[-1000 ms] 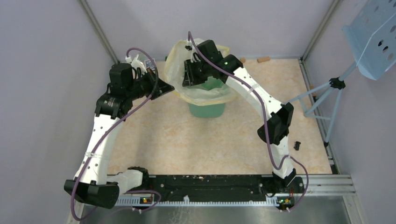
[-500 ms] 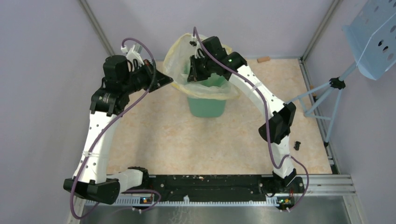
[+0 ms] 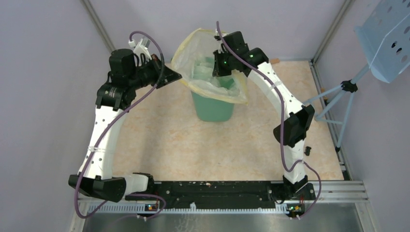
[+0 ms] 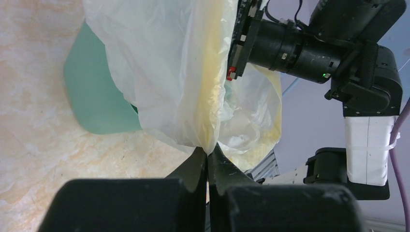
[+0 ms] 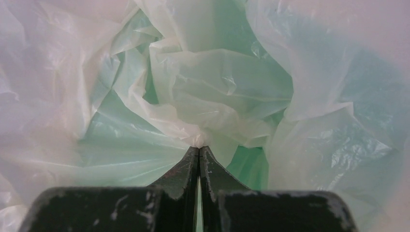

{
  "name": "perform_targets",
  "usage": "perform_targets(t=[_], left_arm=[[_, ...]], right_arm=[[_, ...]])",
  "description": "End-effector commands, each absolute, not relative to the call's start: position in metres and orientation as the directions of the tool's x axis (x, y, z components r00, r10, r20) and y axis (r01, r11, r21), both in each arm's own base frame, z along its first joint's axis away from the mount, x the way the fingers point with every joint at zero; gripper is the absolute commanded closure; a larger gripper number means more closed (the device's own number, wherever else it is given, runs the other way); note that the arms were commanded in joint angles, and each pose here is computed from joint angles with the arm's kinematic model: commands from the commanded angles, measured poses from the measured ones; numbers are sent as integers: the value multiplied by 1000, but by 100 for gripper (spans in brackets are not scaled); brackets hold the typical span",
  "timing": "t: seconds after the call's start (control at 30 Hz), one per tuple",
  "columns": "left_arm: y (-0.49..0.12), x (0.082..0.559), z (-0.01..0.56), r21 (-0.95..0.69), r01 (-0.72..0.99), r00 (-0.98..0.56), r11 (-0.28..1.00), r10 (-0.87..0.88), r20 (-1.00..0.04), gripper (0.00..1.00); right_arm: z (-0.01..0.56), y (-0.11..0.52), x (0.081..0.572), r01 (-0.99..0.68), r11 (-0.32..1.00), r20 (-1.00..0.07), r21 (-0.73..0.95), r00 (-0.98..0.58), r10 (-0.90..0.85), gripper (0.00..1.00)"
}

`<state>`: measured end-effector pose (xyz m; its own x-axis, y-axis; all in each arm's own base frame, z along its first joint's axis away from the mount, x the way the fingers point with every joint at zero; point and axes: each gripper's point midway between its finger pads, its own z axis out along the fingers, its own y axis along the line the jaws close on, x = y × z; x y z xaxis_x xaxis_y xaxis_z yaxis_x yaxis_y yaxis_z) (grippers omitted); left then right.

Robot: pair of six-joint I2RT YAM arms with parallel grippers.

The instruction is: Put the trash bags into the trash bin

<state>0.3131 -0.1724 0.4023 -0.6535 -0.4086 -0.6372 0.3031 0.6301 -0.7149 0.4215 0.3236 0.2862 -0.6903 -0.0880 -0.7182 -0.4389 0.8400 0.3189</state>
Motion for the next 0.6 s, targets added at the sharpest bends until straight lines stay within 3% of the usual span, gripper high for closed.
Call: perform_targets(t=[0.0,0.2,0.4,0.57], left_arm=[[-179,320,408,-711,364,-635,602,-399,-662,100],[-179,329,371,-715,315,-683,624,-374,-627,100],[-173,338,346,-701,255,-702,665,-371,-608,100],[-184,338,340,-762,238,-742,603,-393,-543,100]], right_arm=[[290,313,418,-463,866,-759,190,-628,-170,100],[248,333,418,-500,866,-729,-6,-590,-346,100],[193,341,425,-503,864,-656,-37,-640,-401,100],[157,342,430,-496,867,-604,-60,-673,-427,100]])
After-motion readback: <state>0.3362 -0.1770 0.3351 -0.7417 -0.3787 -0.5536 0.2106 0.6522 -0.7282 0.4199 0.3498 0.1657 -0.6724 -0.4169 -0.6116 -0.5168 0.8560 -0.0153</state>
